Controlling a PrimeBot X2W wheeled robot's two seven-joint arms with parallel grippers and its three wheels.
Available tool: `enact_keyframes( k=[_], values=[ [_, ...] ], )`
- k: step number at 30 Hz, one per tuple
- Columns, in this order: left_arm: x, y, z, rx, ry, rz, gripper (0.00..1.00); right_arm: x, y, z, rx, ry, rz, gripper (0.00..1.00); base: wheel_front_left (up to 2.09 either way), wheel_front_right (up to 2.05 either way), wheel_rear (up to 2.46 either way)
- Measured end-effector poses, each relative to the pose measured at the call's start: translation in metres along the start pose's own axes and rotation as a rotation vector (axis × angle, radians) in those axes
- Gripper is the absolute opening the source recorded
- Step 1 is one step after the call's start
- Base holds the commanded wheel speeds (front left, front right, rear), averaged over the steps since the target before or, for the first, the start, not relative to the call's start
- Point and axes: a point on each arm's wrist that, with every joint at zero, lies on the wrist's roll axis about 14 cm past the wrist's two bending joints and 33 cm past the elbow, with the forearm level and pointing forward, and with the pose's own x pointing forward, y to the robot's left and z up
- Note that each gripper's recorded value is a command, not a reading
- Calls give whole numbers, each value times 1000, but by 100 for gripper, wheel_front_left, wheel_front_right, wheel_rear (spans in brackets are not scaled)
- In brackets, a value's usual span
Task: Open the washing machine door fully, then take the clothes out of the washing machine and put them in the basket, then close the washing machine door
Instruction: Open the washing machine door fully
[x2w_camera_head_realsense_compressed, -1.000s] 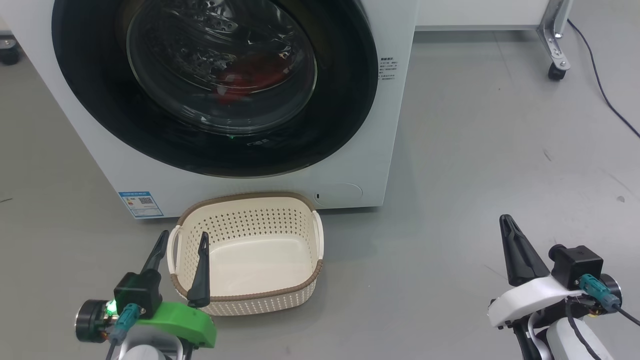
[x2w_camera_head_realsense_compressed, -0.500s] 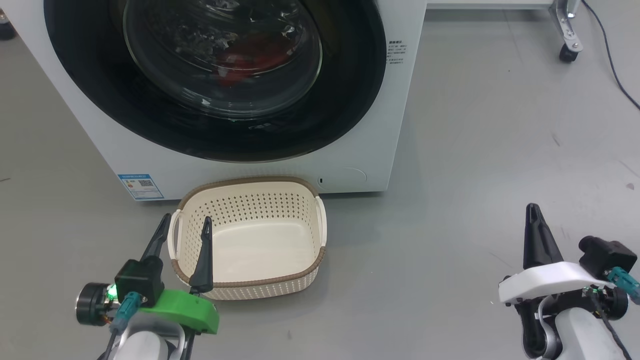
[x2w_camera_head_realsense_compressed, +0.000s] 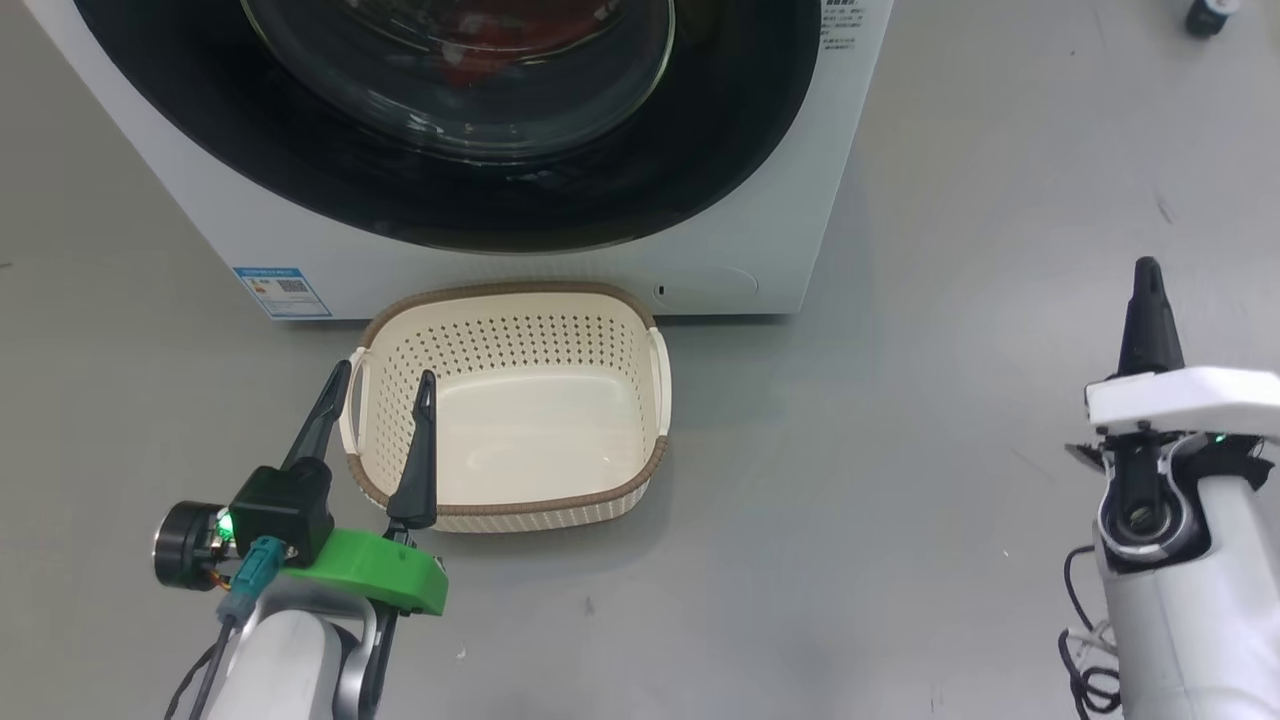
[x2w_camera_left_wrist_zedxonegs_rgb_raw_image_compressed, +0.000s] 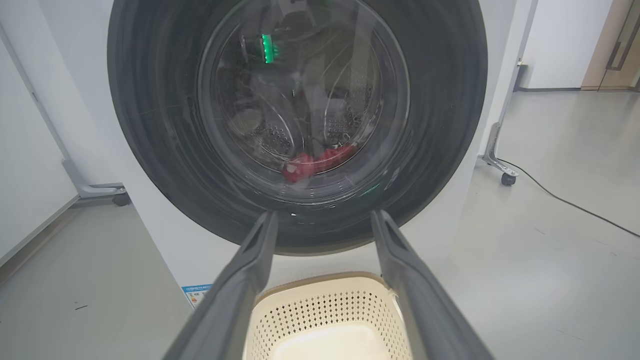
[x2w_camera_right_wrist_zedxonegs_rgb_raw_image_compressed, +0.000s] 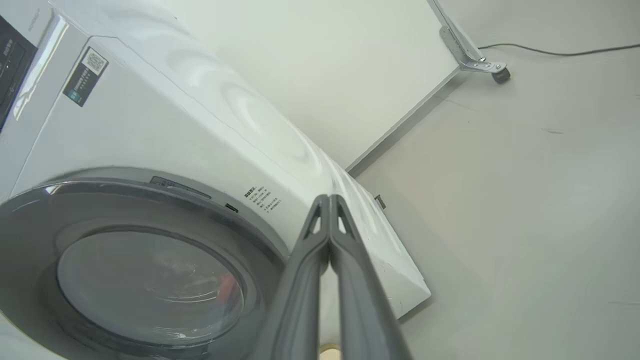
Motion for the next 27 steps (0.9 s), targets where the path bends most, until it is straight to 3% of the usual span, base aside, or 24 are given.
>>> enact_keyframes(
  k=[10, 27],
  values=[
    [18, 8, -13, -1, 23, 9, 100, 65, 21, -4, 379, 80, 49, 0, 0, 0, 0],
    [43, 12, -30, -48, 47, 13, 100, 148, 69, -20, 580, 276, 221, 0, 0, 0, 0]
  ],
)
